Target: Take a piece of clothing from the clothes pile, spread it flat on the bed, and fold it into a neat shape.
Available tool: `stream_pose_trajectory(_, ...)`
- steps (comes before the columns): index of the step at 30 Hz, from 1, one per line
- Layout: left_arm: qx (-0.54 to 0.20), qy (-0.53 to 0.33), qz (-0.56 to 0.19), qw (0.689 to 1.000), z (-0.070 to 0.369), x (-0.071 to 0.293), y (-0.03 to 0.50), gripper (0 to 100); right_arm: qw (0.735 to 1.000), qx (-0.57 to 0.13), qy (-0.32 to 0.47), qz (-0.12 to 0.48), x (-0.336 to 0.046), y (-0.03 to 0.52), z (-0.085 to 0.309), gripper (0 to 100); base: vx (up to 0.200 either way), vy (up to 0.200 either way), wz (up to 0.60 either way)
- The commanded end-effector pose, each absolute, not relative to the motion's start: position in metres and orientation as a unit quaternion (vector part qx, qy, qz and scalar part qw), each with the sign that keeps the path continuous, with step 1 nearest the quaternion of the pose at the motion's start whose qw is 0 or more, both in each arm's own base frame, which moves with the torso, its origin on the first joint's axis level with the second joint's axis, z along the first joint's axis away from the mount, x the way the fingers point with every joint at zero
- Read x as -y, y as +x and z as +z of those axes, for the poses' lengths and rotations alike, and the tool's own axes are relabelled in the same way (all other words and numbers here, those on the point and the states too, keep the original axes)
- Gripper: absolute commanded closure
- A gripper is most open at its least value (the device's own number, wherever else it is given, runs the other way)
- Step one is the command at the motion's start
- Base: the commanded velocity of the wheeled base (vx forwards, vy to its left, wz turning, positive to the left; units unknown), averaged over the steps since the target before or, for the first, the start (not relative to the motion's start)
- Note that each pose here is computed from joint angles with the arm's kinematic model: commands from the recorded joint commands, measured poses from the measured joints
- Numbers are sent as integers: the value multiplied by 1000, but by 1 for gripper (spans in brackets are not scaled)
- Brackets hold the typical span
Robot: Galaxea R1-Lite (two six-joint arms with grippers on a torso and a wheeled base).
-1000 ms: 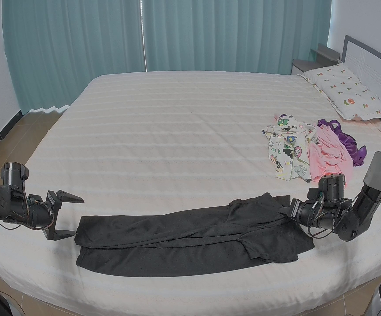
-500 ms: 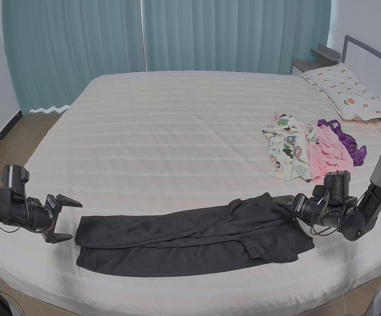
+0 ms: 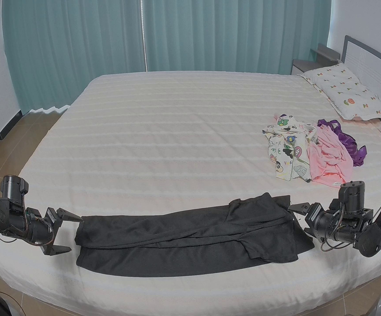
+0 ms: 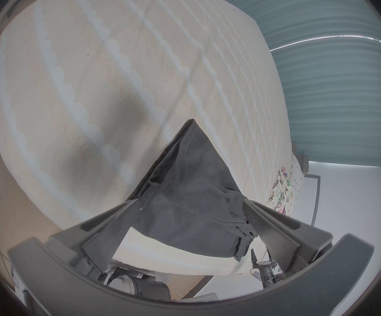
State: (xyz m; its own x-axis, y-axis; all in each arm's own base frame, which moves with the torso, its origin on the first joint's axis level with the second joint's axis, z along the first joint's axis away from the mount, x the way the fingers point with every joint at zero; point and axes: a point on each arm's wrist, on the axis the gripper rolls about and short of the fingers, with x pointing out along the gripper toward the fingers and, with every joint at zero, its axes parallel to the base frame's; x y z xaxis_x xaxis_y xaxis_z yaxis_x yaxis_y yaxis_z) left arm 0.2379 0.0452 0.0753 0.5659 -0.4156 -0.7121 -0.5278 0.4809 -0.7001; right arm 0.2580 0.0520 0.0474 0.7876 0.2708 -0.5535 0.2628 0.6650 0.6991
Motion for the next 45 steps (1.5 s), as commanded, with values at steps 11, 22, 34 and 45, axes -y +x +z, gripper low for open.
stream_pose_trajectory(11, -487, -523, 53, 698, 65, -38, 209, 0, 823, -356, 443, -20, -67, 227, 41, 0, -145, 0, 0)
stream_pose_trajectory(22, -454, -554, 48, 696, 66, -29, 225, 0, 816, -353, 457, -21, -67, 222, 34, 0, -127, 0, 0)
stream_pose_trajectory(34, -429, -500, 73, 749, 31, 7, 230, 0, 821, -337, 459, -22, -67, 223, 26, 0, 0, 0, 0)
stream_pose_trajectory(45, -387, -489, 104, 775, 13, 20, 249, 0, 821, -338, 459, -20, -69, 223, 25, 0, 0, 0, 0)
